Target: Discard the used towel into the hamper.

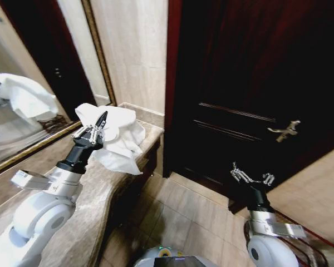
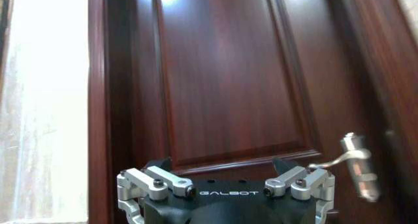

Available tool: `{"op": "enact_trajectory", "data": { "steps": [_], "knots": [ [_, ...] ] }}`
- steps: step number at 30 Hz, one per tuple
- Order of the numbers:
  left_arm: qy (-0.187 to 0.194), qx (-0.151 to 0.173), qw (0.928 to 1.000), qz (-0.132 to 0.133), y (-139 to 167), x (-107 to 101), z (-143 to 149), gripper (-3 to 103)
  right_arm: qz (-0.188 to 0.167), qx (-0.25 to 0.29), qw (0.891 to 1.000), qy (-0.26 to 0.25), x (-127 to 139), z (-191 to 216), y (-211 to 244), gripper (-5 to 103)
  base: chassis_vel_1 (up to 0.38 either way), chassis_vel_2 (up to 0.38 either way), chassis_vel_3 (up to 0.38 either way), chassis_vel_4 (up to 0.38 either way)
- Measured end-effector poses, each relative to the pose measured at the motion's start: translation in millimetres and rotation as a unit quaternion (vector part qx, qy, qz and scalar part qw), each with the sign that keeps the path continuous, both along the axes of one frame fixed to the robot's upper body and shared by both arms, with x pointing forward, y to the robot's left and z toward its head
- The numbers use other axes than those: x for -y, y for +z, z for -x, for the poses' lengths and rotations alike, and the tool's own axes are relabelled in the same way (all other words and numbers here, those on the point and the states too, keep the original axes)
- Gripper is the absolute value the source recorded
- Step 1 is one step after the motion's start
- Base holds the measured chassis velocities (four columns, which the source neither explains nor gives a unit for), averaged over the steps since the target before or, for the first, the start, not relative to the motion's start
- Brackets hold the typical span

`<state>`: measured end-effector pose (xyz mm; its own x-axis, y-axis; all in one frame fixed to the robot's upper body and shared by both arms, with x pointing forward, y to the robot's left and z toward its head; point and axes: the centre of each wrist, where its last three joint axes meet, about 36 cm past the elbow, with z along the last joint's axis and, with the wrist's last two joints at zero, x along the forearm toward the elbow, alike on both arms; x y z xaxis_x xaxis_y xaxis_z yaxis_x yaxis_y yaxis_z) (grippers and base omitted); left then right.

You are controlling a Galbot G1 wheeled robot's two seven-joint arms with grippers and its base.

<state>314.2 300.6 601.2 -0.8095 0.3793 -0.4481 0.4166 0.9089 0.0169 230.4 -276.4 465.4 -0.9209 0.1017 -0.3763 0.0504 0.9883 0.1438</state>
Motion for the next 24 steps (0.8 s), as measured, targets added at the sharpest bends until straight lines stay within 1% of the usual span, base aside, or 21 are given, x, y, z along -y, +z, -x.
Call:
{"op": "enact_trajectory", "data": {
  "steps": [10,20,24],
  "knots": [
    [0.0,-0.002,1.0,-0.003,-0.9,-0.9,-0.6,2,-0.003,0.0,1.0,0.01,-3.6,-1.1,-5.6,100,-0.131,-0.125,-0.123,-0.132],
    [-0.002,-0.007,1.0,-0.004,-2.7,0.6,0.0,2,-0.002,-0.004,1.0,-0.001,-2.5,-0.8,-7.3,100,-0.11,-0.132,-0.132,-0.128],
    [-0.006,-0.011,0.9999,-0.003,-4.1,2.3,0.3,2,0.0,-0.006,1.0,-0.013,-2.4,-1.9,-8.5,100,-0.128,-0.118,-0.116,-0.115]
  ]
}}
